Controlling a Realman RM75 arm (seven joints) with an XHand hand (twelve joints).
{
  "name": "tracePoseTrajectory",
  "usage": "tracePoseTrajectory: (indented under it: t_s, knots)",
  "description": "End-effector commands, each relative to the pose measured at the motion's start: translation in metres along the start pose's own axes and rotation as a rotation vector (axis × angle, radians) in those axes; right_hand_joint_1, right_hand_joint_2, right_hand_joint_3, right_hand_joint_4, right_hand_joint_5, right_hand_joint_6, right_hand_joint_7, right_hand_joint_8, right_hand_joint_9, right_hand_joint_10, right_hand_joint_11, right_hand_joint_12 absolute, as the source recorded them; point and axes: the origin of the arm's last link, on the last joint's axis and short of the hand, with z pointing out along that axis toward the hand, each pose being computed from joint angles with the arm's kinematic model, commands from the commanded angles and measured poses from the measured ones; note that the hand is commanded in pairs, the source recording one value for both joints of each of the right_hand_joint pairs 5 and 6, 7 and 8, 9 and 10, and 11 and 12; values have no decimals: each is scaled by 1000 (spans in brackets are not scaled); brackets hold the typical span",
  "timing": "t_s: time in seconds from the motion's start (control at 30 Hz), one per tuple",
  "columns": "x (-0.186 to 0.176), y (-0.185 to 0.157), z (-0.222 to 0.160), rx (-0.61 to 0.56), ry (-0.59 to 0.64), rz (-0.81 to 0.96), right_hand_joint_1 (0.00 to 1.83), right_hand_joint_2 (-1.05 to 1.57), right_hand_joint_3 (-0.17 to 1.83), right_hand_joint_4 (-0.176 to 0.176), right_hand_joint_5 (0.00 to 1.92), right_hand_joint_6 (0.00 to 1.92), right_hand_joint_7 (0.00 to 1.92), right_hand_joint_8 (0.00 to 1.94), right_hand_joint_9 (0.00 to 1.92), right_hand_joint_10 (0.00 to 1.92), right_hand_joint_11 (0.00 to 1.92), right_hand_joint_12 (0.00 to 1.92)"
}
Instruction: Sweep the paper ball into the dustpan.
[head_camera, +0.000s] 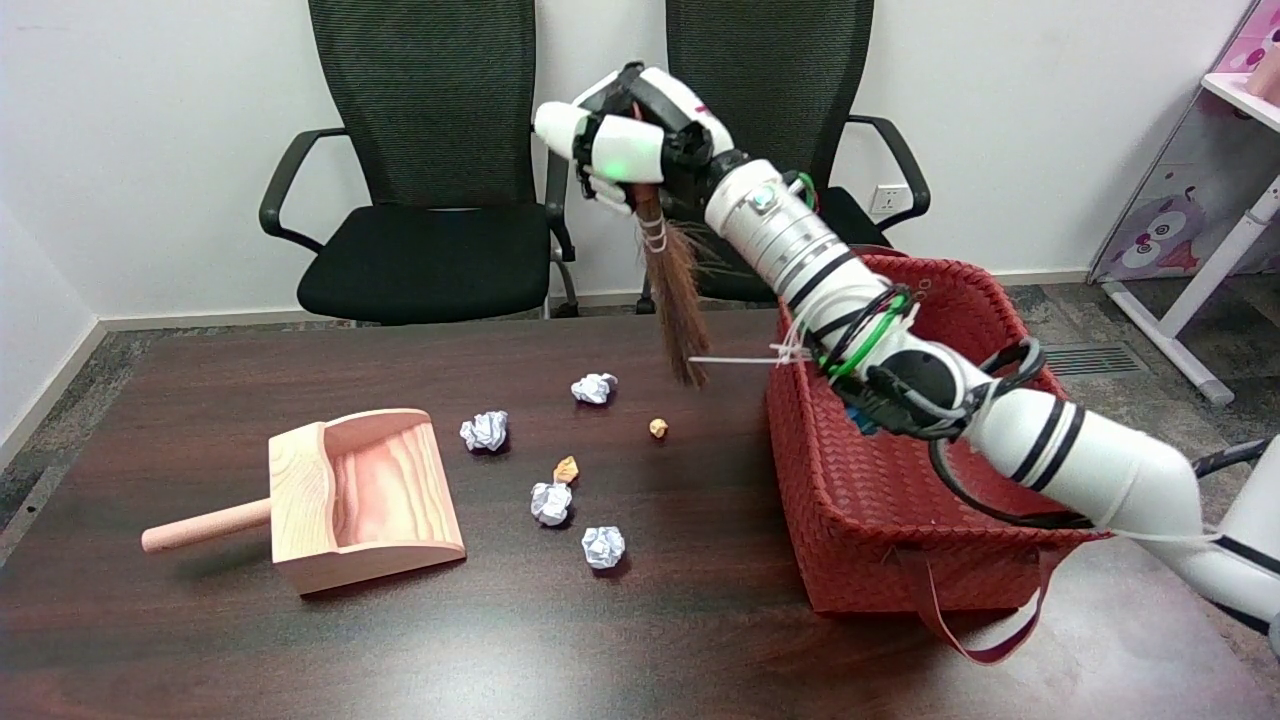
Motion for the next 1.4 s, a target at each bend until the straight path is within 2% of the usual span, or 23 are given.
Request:
tracePoseTrajectory:
  t_s: [0.03,0.3,0.5,0.7,0.93,1.33,1.37,1.4]
  knots:
    - [-38,41,-8,-108,-86,-48,866,1223,1373,176,1920,1920,1920,1920,1920,1920,1920,1920]
    - [-70,65,-20,-193,-278,-201,881,1245,1319,176,1920,1920,1920,1920,1920,1920,1920,1920]
    - [-80,65,-22,-153,-343,-383,915,1220,1299,176,1920,1920,1920,1920,1920,1920,1920,1920]
    - [-90,59,-24,-95,-382,-502,936,1156,1361,176,1920,1920,1920,1920,1920,1920,1920,1920]
    - [-95,66,-21,-111,-362,-434,899,962,1536,176,1920,1920,1920,1920,1920,1920,1920,1920]
    - [-108,87,-11,-183,-323,-239,887,809,1651,176,1920,1920,1920,1920,1920,1920,1920,1920]
    - [-110,88,-9,-184,-320,-236,875,784,1664,61,1920,1920,1920,1920,1920,1920,1920,1920]
    - [-111,90,-8,-183,-316,-236,872,773,1665,30,1920,1920,1920,1920,1920,1920,1920,1920]
